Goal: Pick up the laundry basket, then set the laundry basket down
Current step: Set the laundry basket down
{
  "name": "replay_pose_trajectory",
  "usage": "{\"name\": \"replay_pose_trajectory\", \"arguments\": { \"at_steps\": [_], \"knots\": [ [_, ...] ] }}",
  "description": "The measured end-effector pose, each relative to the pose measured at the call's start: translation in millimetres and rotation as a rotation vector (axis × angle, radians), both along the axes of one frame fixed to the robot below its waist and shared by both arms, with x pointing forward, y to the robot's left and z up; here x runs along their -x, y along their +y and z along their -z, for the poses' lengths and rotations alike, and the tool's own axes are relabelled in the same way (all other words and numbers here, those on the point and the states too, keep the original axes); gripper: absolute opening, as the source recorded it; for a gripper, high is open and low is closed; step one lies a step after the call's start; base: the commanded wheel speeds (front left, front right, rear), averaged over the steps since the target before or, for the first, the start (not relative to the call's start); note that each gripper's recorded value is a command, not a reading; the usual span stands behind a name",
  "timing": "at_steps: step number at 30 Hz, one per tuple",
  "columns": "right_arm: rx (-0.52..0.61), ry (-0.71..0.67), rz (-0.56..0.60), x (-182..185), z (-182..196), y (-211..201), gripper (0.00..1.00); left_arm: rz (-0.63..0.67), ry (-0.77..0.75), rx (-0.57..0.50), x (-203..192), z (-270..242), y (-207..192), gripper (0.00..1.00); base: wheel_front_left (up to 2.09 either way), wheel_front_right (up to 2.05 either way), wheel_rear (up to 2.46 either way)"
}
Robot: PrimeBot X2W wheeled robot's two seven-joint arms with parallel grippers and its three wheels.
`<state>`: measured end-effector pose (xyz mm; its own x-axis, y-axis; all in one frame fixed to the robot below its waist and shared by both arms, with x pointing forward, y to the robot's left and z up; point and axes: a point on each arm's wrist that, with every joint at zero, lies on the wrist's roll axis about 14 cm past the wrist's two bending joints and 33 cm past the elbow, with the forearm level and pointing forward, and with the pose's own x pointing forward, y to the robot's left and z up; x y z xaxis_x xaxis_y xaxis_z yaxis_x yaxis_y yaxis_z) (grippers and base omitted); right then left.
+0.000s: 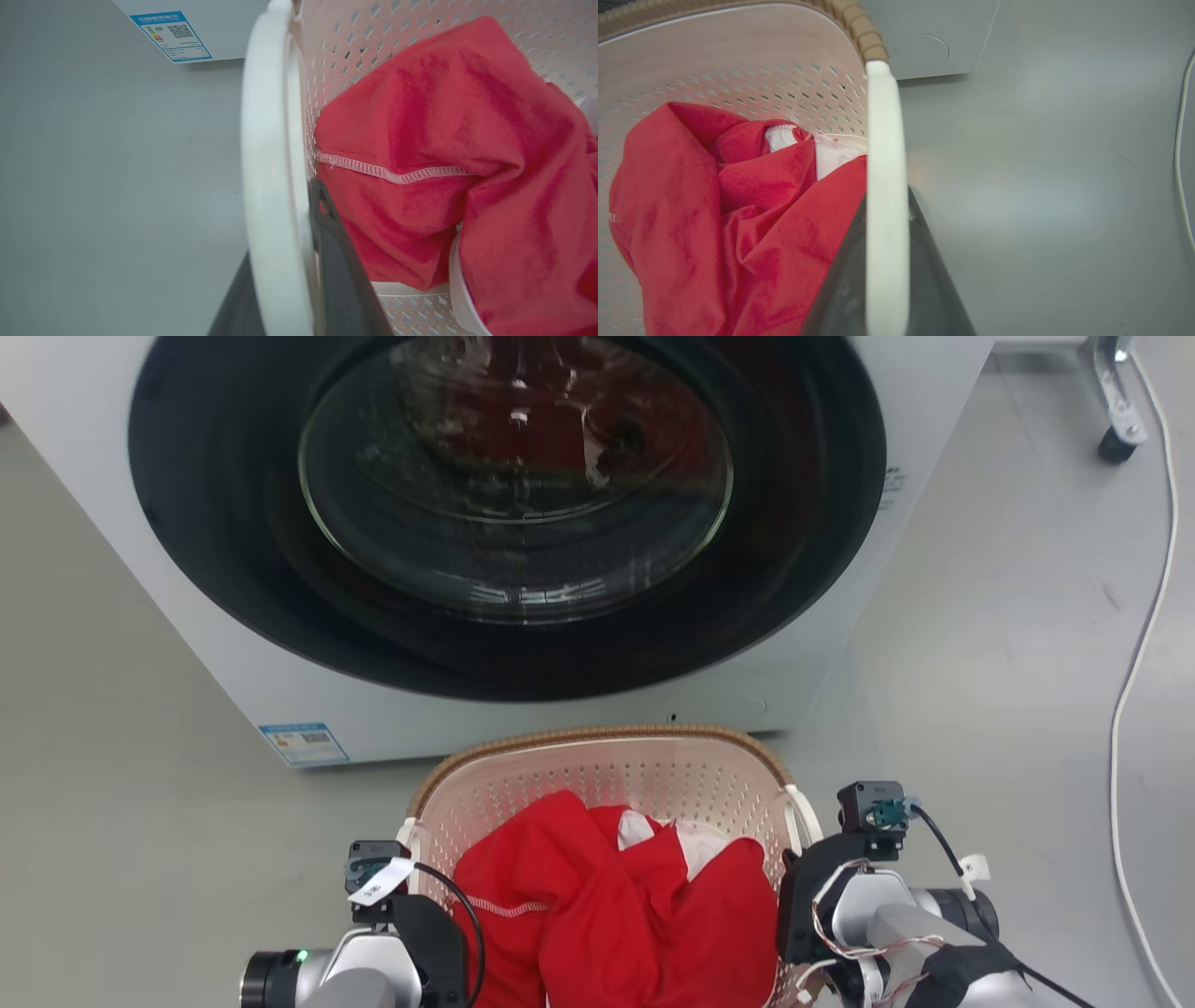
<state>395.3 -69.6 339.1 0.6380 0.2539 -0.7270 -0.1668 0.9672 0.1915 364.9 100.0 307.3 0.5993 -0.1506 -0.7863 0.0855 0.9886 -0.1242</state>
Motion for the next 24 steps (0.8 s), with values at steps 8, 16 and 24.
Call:
{"name": "replay_pose_trajectory", "arguments": {
  "at_steps": [8,16,24],
  "knots": [
    [0.010,0.034,0.002,-24,24,-2,0.00,-0.004,0.033,-0.001,-20,24,-1,0.00,0.00,0.00,0.00],
    [0.012,0.066,-0.009,-40,51,1,0.00,-0.013,0.059,-0.007,-39,48,2,0.00,0.00,0.00,0.00],
    [0.018,0.099,-0.018,-55,83,3,0.00,-0.023,0.089,-0.005,-53,75,3,0.00,0.00,0.00,0.00]
  ]
}}
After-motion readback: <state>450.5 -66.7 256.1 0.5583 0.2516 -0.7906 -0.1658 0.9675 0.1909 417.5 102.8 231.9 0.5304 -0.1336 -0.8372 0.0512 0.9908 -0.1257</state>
